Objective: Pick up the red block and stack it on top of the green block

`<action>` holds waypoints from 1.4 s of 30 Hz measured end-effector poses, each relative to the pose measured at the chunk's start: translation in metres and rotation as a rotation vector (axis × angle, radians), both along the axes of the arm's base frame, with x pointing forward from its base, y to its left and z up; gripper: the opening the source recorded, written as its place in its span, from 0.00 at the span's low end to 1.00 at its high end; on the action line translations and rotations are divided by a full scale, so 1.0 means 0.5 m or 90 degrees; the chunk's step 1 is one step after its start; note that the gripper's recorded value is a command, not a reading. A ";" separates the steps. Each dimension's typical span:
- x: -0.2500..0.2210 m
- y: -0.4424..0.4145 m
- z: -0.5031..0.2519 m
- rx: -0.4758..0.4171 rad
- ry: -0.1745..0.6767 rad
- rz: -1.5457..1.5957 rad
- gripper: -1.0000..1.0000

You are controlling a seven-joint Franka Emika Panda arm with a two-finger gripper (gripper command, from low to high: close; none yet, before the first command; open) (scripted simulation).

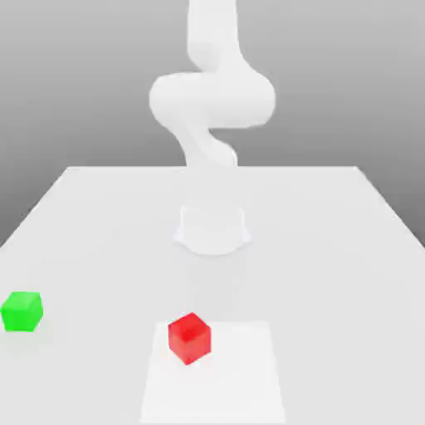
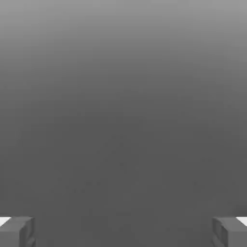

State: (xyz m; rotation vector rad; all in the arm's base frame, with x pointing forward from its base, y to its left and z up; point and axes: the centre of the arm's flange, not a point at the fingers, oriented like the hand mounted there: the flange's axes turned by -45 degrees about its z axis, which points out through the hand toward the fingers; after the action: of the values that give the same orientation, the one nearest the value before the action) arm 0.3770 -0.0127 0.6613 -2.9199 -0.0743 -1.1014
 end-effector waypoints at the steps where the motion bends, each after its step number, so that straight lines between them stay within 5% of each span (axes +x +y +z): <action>1: 0.026 -0.009 -0.049 -0.004 0.024 0.019 0.50; 10: 0.118 -0.030 -0.498 -0.062 0.225 0.191 0.50; 18: -0.002 -0.047 -0.878 -0.160 0.418 0.365 0.50; 31: -0.018 -0.049 -1.028 -0.170 0.434 0.384 0.50; 32: -0.020 -0.048 -1.036 -0.169 0.435 0.384 0.00; 42: -0.013 -0.050 -1.004 -0.171 0.432 0.385 0.00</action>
State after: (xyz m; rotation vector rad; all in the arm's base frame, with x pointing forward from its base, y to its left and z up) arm 0.3706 -0.0375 0.1592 -2.9621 -1.0567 -0.0081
